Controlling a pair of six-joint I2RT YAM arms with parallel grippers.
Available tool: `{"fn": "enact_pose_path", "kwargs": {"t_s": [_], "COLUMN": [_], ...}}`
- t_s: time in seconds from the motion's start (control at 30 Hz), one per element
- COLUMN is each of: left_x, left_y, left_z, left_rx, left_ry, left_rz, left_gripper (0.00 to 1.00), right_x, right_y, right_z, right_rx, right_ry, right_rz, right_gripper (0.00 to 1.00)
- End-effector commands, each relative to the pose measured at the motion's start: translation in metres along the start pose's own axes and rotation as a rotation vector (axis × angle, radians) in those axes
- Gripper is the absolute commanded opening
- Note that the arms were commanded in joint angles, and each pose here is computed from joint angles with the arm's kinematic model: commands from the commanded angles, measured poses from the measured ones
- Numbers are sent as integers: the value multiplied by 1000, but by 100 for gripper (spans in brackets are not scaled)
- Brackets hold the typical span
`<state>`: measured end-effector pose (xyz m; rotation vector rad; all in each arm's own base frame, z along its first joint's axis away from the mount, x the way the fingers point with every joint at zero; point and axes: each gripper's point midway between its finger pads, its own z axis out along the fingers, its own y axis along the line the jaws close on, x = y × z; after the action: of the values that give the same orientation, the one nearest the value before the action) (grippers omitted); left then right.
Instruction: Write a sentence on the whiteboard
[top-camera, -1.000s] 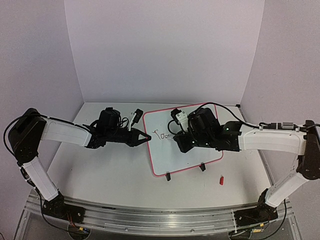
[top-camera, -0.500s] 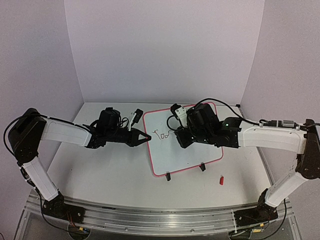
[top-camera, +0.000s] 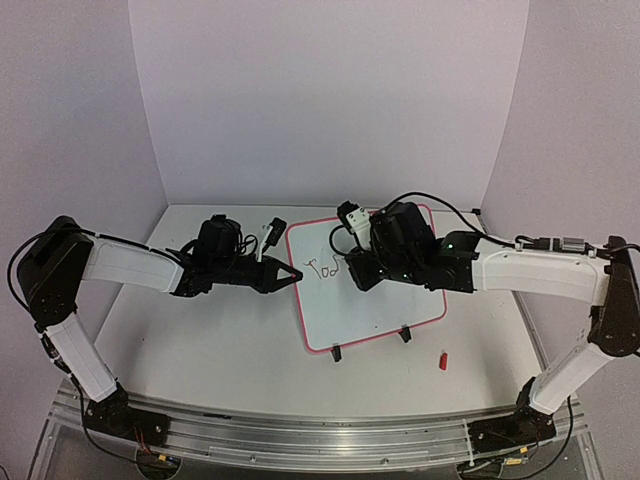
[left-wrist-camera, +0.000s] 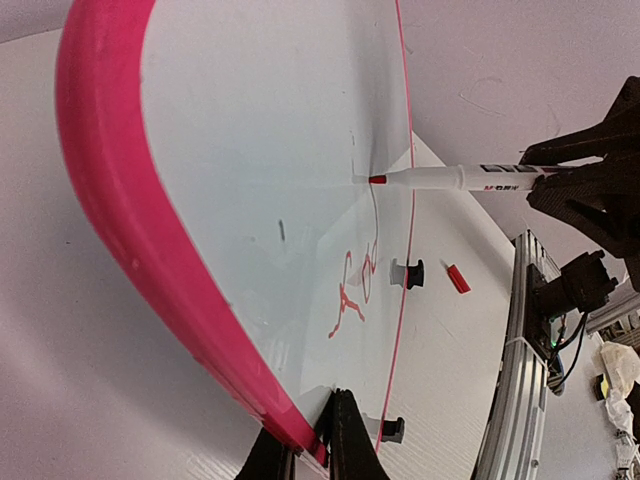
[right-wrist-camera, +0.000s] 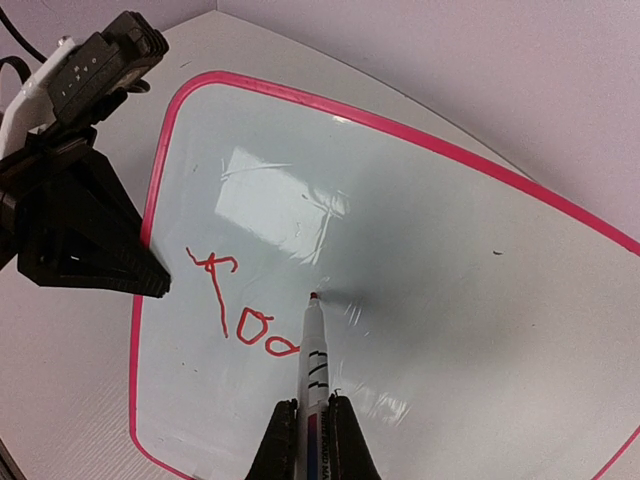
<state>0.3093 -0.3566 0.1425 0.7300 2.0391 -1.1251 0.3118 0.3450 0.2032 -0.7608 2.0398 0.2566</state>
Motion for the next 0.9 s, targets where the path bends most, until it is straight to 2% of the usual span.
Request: {"fn": "enact_pose_path", "kwargs": {"t_s": [0.0,0.27,0.6,0.87], "left_x": [57,57,57,57], "left_y": [72,73,73,74], "left_z": [-5,-7,-7,-7], "left_rx": [-307,-315,-316,-319], "left_ry": [173,173,172,174], "left_rz": [49,49,45,46], "left_gripper": [0,0,0,0], "right_x": [3,31,45,26], "right_y": [-10,-11,1,-10], "right_z": [-1,-7,-8,-19], "right_rx": [37,24,-44,-2], "right_ry": [-9,66,107,54], "right_rz": [20,43,63,53], "right_gripper": [0,0,0,0]}}
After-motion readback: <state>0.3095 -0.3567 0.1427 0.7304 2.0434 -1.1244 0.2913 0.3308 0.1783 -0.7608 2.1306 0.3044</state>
